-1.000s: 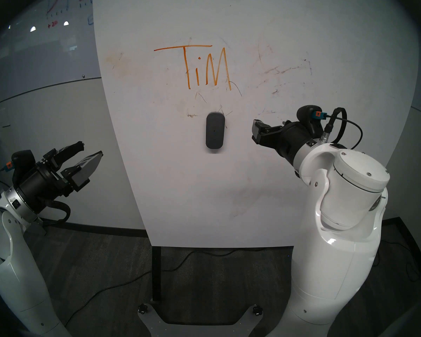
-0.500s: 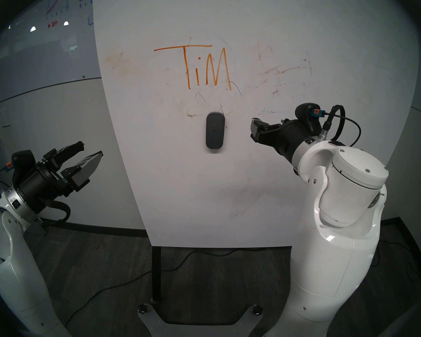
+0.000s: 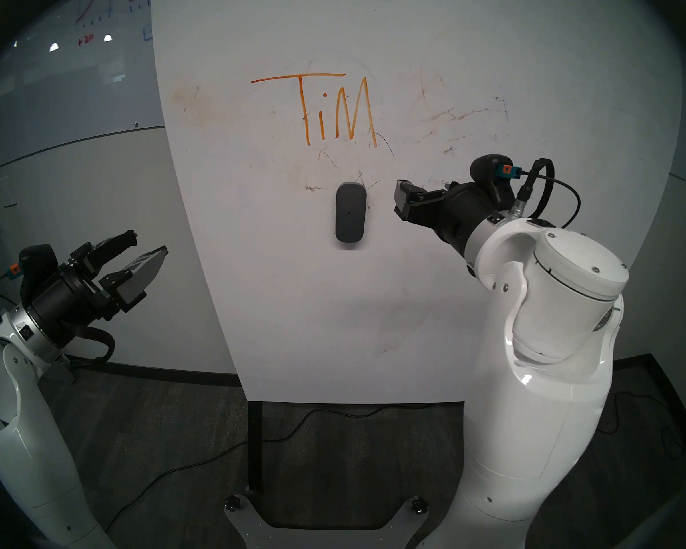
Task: Erase all marks on the whiteboard with the eraser
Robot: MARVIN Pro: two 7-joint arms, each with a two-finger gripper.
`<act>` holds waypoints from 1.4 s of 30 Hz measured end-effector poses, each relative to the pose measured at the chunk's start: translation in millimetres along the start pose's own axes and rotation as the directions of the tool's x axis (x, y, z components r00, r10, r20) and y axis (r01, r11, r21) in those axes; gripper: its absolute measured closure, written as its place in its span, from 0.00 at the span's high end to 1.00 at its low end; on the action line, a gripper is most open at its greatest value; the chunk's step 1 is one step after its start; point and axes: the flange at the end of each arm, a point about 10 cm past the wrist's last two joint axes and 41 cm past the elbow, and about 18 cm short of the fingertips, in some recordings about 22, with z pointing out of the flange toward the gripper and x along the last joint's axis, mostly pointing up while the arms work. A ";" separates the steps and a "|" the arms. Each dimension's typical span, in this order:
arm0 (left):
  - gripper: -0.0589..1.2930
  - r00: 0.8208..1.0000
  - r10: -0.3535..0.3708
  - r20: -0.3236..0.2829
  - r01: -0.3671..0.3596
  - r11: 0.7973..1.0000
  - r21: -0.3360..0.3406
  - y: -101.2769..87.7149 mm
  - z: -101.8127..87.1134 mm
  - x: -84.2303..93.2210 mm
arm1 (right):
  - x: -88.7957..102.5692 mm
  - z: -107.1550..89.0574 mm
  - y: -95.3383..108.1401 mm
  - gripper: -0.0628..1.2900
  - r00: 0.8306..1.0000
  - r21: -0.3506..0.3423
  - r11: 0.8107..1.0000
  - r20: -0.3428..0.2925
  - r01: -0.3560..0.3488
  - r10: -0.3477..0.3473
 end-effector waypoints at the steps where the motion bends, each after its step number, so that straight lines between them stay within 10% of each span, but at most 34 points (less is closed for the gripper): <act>1: 0.97 1.000 0.000 0.000 0.000 1.000 0.000 0.0 0.0 0.0 | 0.4 0.0 -1.3 0.97 1.000 0.003 1.000 -0.002 -0.001 0.001; 42: 0.97 1.000 0.000 0.000 0.000 1.000 0.000 -0.1 0.0 -0.1 | -28.4 6.5 -65.0 0.97 0.992 0.064 0.993 0.084 -0.097 0.092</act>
